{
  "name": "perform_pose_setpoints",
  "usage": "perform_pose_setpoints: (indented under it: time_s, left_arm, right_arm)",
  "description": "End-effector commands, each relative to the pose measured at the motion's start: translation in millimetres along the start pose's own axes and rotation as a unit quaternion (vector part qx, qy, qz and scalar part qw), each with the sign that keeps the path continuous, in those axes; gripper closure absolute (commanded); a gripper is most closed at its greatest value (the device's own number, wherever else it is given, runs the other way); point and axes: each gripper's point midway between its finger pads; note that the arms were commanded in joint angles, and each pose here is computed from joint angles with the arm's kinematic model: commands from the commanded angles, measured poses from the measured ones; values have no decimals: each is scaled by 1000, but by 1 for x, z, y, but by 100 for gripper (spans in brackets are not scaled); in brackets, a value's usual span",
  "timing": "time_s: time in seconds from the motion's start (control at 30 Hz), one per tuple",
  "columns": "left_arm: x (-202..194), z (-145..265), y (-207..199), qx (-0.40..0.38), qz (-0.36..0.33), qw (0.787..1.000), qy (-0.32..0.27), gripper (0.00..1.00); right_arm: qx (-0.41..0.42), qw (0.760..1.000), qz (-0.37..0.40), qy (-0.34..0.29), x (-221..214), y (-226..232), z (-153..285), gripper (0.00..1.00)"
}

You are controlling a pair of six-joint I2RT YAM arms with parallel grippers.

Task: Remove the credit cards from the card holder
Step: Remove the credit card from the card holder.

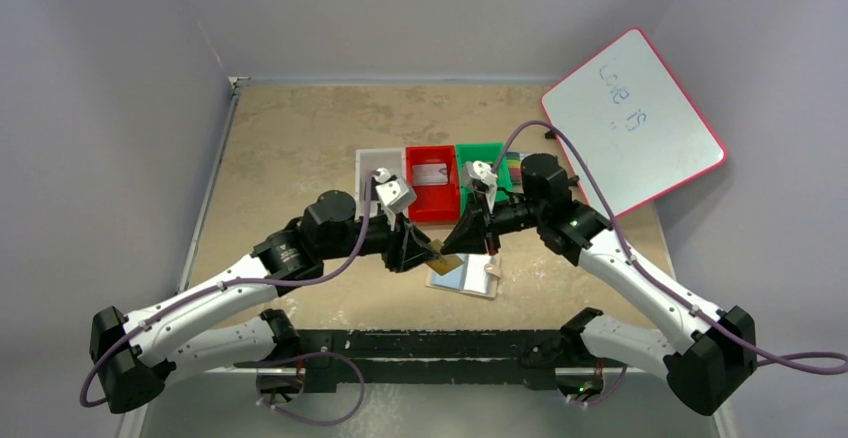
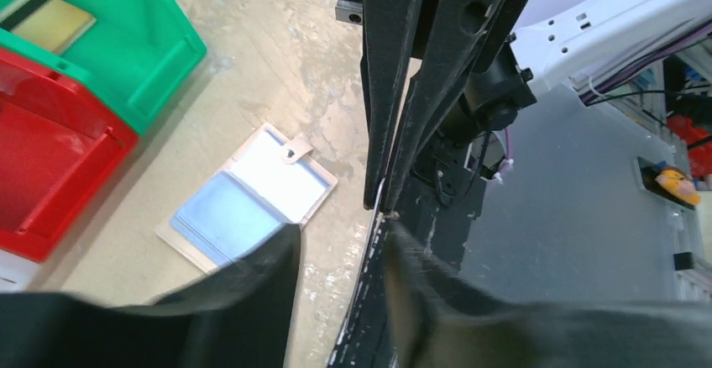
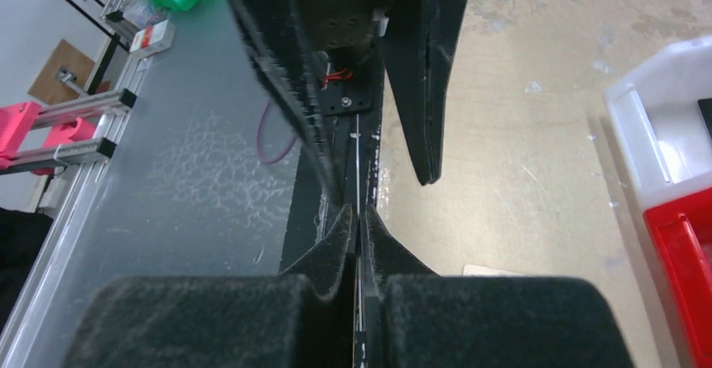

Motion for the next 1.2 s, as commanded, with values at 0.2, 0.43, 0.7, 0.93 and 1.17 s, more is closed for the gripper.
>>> perform_pose_setpoints:
  time_s: [0.2,0.43,0.7,0.93,1.17]
  left_arm:
    - [14,5,-22,-46,-17,999,4,100]
    - [21,6,-29,-68,-13,997,-30,100]
    - [24,8,-29,-66,-19,997,-42,100]
    - [24,15,-14,-20,-40,998,-43,100]
    - [19,14,-11,-16,-44,998,-32,100]
  right_arm:
    - [17,998,52,-17,21,14,1,93]
    - [-4,998,61,-28,23,5,0,64]
    - [7,998,64,-21,20,4,-3,64]
    - [23,997,71,-27,19,15,0,73]
    - [22,996,77,-27,23,15,0,98]
Point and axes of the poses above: each gripper's point midway between its finger pads, its own z axis back along the fingers, its own y axis along the line the jaws close on, x = y × z, and after that the axes turned 1 degree about z, right-handed
